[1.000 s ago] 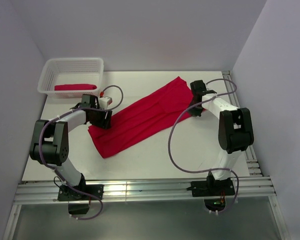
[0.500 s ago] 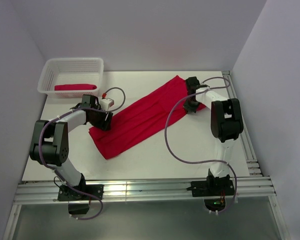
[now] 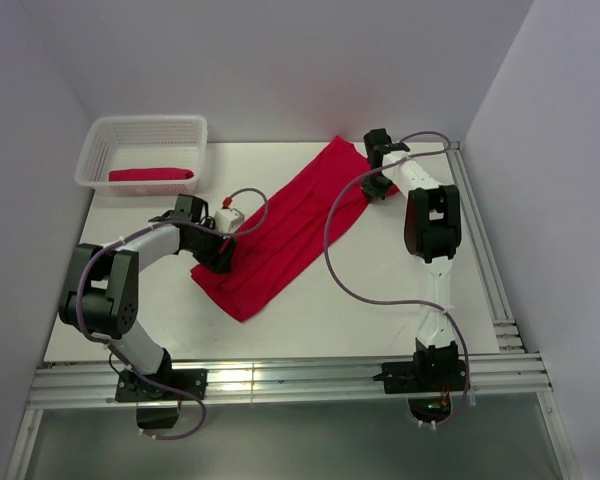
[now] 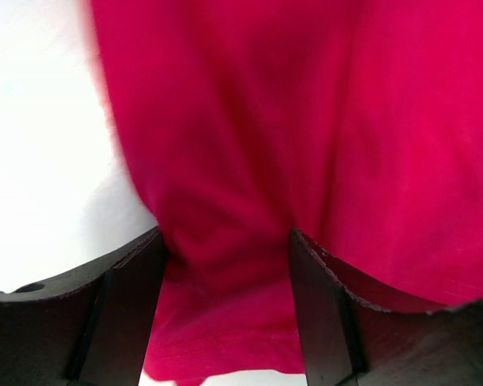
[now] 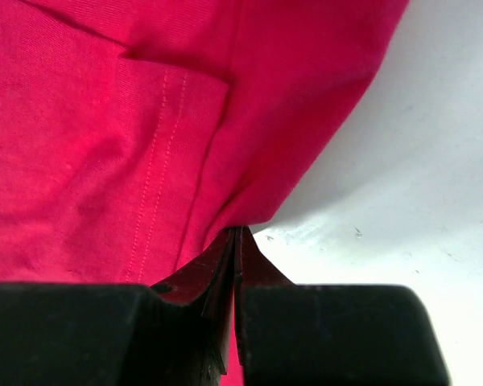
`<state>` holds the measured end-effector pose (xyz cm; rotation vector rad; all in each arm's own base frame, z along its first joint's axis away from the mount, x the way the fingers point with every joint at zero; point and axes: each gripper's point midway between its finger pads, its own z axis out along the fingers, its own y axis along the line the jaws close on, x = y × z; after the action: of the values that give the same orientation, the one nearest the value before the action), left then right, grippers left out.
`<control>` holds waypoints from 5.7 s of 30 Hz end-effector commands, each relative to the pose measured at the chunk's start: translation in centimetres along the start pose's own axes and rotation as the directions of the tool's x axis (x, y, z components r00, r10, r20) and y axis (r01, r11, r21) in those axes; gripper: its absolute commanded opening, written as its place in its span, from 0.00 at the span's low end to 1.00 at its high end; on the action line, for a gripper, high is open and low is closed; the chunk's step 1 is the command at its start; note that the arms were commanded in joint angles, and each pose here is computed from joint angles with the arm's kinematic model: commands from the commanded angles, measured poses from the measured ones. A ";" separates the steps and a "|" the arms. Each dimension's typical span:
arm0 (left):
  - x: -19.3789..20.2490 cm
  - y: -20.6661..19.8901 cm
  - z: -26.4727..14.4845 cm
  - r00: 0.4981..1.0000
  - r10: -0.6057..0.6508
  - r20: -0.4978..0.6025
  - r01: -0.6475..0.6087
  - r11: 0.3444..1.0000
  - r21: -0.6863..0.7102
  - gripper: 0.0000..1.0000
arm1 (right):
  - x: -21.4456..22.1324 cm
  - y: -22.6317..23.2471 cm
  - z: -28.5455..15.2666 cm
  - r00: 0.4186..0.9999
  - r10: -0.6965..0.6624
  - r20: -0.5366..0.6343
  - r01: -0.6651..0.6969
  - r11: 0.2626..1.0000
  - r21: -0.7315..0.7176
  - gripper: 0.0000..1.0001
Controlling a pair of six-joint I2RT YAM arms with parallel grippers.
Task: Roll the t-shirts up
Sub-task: Fold the tshirt
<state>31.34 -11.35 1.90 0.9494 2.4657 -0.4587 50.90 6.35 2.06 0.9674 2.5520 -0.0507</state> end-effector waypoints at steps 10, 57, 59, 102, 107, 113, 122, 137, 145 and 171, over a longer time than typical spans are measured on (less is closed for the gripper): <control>7.1 -12.2 2.3 0.927 0.215 -0.309 -0.120 0.947 0.299 0.67 | -1.2 2.2 -0.3 1.000 0.016 0.000 -0.016 0.999 -0.028 0.07; 3.6 -16.0 -7.9 0.866 0.455 -0.208 -0.278 0.783 0.557 1.00 | -2.8 4.4 -1.7 0.999 0.029 0.035 -0.025 0.994 -0.110 0.11; 5.3 -15.3 -9.3 0.850 0.454 -0.266 -0.232 0.777 0.585 0.99 | -3.4 4.3 -1.9 0.999 0.030 0.038 -0.026 0.993 -0.117 0.11; -24.8 4.9 10.4 0.932 -0.221 0.287 0.153 0.958 0.243 0.95 | 5.0 3.0 -2.9 1.000 0.003 0.015 0.000 0.980 -0.200 0.43; -24.2 4.2 12.3 0.926 -0.275 0.258 0.213 0.946 0.244 0.83 | 5.0 3.6 -2.6 1.000 -0.001 0.017 0.005 0.979 -0.202 0.40; -24.0 4.4 13.1 0.912 -0.322 0.252 0.270 0.937 0.222 0.58 | 5.1 4.0 -2.5 1.000 0.007 0.019 -0.003 0.978 -0.210 0.30; -24.2 6.9 13.9 0.867 -0.411 0.280 0.390 0.911 0.131 0.00 | 5.7 6.2 -1.8 0.999 0.040 -0.011 -0.041 0.970 -0.240 0.00; -22.2 14.6 9.9 0.683 -0.632 0.366 0.631 0.763 0.140 0.00 | 4.5 16.8 -1.9 0.998 -0.023 -0.051 -0.004 0.879 -0.478 0.02; -22.4 15.9 10.1 0.655 -0.650 0.385 0.649 0.745 0.154 0.19 | 2.6 19.0 -2.1 0.999 -0.020 -0.048 -0.013 0.801 -0.598 0.13; -25.8 4.1 -10.5 0.785 -0.064 0.616 0.190 0.972 -0.140 0.99 | 4.3 6.8 -20.3 0.919 -0.210 0.335 0.370 0.753 -0.544 0.51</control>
<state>51.17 -18.10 20.96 0.3105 2.0147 -0.4819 48.75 16.36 17.73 0.4265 2.2563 0.4960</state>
